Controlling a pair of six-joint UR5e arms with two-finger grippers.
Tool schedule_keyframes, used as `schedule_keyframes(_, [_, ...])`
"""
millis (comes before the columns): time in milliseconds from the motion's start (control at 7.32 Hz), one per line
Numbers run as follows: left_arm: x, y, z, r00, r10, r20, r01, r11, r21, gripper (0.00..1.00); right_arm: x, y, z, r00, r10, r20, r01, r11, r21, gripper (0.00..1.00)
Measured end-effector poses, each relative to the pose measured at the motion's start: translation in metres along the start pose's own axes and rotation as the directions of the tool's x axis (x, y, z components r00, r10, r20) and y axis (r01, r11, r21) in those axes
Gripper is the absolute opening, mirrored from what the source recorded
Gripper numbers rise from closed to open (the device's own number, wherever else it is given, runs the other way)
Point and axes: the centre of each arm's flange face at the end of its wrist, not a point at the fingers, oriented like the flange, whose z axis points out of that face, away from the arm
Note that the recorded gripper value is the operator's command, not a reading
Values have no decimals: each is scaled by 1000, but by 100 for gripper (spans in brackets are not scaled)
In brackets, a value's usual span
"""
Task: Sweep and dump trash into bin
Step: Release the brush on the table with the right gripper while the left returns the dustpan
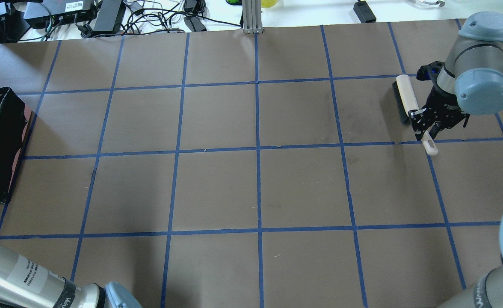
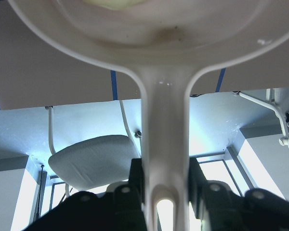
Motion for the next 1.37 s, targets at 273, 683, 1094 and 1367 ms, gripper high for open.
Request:
schedule_keyframes(273, [-1,-5,-5,1000,1,-1,-1,1000,-24,0,1,-1,-4,1000,4,-9,-4,1000,15,100])
schedule_keyframes(683, [-1,-5,-12,1000,12,29,-11,1000,-17,0,3,10,-58,999,10,-35,-6,994,106,100])
schedule_keyframes(1094, [-20,-32,-23,983,70,170,-100,979,176,0,-21,49,-155,997,18,-80,5,961,275,100])
schedule_keyframes(1367, [-50,-81,-63,975,4,221,-74,949,308,0,-84,70,-182,998,20,-62,0,954,298,100])
